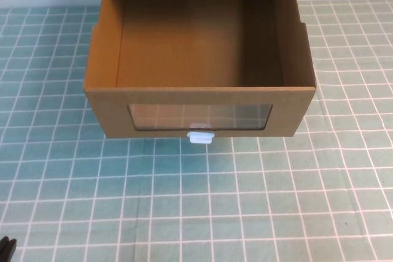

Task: Open the shoe box
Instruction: 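Pull the top drawer of the cardboard box fully open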

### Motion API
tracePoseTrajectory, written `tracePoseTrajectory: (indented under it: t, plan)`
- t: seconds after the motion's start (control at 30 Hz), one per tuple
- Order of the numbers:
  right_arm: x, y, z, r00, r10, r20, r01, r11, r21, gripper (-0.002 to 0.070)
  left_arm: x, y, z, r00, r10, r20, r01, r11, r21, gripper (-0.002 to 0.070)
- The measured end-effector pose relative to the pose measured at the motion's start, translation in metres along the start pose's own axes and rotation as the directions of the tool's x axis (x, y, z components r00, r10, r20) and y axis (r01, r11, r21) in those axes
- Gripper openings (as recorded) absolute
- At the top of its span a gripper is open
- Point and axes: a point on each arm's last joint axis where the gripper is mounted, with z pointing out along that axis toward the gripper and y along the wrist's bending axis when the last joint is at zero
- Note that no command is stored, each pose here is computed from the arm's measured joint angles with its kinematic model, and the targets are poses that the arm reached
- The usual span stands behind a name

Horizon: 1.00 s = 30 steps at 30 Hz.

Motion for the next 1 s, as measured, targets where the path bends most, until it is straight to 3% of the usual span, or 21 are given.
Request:
tracePoseTrajectory:
  t: [0.3,0.47,0.7,1.0]
  plan:
    - [0.067,-0.016,0.038,1.0,0.019,-0.009,-0.019,0.997,-0.081,-0.0013,0.0,0.0,0.0,1.0,0.0,0.0,0.0,1.0,0.0,-0.0005]
    - [0.109,-0.033,0.047,0.98,-0.16,-0.123,0.155,0.987,-0.044,-0.0013,0.0,0.0,0.0,1.0,0.0,-0.001,0.0,1.0,0.0,-0.0005]
    - [0.119,-0.038,0.046,0.909,-0.362,-0.205,0.364,0.931,-0.029,-0.0013,0.0,0.0,0.0,1.0,0.0,-0.002,0.0,1.0,0.001,-0.0005]
    - [0.121,-0.044,0.045,0.899,-0.363,-0.246,0.387,0.92,0.055,-0.0013,0.0,0.0,0.0,1.0,0.0,-0.002,0.0,1.0,0.001,-0.0005]
